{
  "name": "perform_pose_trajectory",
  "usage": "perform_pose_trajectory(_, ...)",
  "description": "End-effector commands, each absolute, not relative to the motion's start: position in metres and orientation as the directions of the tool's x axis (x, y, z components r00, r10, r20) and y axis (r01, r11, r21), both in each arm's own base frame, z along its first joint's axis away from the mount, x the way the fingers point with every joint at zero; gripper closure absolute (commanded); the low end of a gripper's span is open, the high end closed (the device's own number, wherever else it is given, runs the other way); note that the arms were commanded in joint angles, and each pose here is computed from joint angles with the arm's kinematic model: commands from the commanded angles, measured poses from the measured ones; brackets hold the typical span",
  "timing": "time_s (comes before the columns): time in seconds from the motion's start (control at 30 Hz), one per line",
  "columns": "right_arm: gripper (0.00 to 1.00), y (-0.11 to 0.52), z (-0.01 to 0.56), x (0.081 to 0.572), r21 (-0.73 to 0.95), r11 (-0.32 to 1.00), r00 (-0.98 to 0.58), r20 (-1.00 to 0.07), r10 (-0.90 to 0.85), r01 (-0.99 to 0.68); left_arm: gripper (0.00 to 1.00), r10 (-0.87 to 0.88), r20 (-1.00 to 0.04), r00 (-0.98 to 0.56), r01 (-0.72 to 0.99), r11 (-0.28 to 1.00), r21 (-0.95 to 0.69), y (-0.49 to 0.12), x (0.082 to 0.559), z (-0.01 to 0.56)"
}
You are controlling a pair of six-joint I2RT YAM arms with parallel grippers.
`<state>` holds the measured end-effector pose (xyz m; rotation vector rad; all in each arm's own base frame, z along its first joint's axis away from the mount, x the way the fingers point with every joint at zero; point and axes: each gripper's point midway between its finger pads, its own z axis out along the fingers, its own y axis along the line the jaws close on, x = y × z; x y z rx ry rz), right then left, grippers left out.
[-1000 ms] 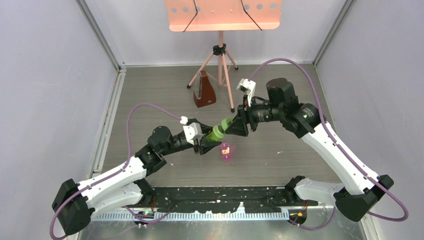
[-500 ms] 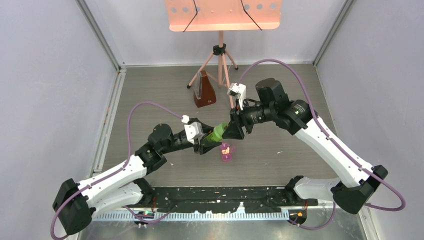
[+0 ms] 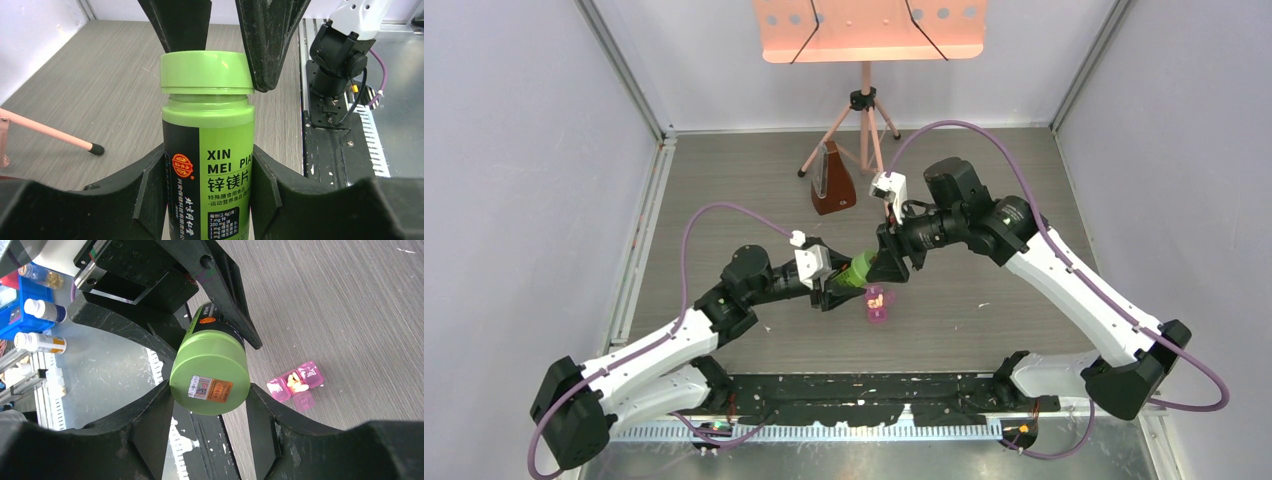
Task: Sort the pills into containers
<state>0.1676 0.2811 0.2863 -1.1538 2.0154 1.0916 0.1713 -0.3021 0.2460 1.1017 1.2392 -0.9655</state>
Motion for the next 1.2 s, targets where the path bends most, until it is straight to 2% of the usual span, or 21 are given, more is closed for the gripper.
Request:
perform_pose_trajectory(0.0,0.42,0.284,0.293,0.162,0.336,0.249,-0.416,-0.789,-0.452,-0.908,1.00,-0.036,-0.984,0.172,0.968,0.191,0.162,-0.306,0.170,0.281)
perform_pose_trajectory(0.2,0.42,0.284,0.282,0.162,0.311,0.262,-0.404,-0.769,-0.495,-0.914,1.00,-0.034,-0.987,0.154,0.975,0.165,0.147,-0.308,0.169,0.283)
perform_pose_trajectory(0.47,0.42,0.282,0.276,0.160,0.250,0.229,-0.336,-0.769,-0.543,-0.941,1.00,-0.010,-0.994,0.111,0.993,0.034,0.110,-0.311,0.155,0.279)
perform_pose_trajectory(0.87,0.47,0.277,0.274,0.163,0.130,0.165,-0.204,-0.778,-0.595,-0.978,1.00,0.070,-0.996,0.046,0.988,-0.152,0.035,-0.309,0.129,0.266)
perform_pose_trajectory(1.03,0.48,0.274,0.282,0.164,0.048,0.139,-0.120,-0.811,-0.573,-0.989,1.00,0.069,-0.997,0.036,0.985,-0.170,0.024,-0.308,0.126,0.268)
perform_pose_trajectory(1.17,0.47,0.281,0.282,0.165,0.090,0.162,-0.165,-0.821,-0.547,-0.983,1.00,0.037,-0.998,0.042,0.992,-0.121,0.037,-0.311,0.134,0.275)
